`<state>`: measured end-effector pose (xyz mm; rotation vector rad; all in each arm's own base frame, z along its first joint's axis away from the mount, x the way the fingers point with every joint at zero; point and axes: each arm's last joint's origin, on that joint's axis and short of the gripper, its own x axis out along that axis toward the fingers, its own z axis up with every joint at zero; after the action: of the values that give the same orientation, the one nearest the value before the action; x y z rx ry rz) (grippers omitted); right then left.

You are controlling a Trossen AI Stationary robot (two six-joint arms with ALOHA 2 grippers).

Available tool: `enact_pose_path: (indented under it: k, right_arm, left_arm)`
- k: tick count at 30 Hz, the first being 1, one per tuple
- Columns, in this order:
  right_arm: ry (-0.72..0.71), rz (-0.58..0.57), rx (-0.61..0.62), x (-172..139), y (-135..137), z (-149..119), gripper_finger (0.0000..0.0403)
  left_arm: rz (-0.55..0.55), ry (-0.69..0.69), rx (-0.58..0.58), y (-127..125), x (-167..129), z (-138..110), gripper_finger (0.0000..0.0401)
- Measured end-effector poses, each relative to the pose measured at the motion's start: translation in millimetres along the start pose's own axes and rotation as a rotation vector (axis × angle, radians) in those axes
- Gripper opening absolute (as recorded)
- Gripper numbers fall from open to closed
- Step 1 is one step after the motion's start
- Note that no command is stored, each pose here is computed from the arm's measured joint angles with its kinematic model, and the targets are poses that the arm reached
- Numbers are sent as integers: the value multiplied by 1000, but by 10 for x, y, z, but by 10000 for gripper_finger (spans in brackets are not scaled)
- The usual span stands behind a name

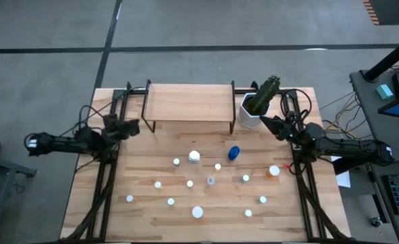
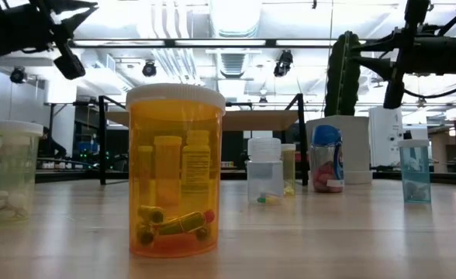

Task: Pick and place medicine bottles onto shelf by color
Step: Put the light blue pill bottle on the shelf

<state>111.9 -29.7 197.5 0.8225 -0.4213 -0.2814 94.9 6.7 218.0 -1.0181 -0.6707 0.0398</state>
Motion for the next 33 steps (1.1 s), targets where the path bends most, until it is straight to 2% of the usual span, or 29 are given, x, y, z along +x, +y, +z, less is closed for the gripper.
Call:
enact_pose_path:
  k: [3,7,10,17,21,26,33]
  right_arm:
    - [-37,54,-43,33,155,120,63]
    - [-92,124,-157,89,413,322,63]
    - [-101,153,-235,144,597,456,63]
    - [85,92,-371,342,871,574,63]
    - [171,97,-401,469,1015,569,63]
    - [251,148,-429,631,1211,480,63]
    - [365,197,-436,745,1494,377,63]
  left_arm:
    - [-12,-57,-15,-29,-1,36,0]
    - [-9,-59,16,-63,26,49,0]
    - [-33,-62,45,-184,107,95,0]
    - [-97,-14,160,-518,423,157,0]
    - [-103,58,206,-667,640,140,0]
    - [16,275,266,-748,918,36,0]
    - [307,742,359,-738,1157,-202,0]
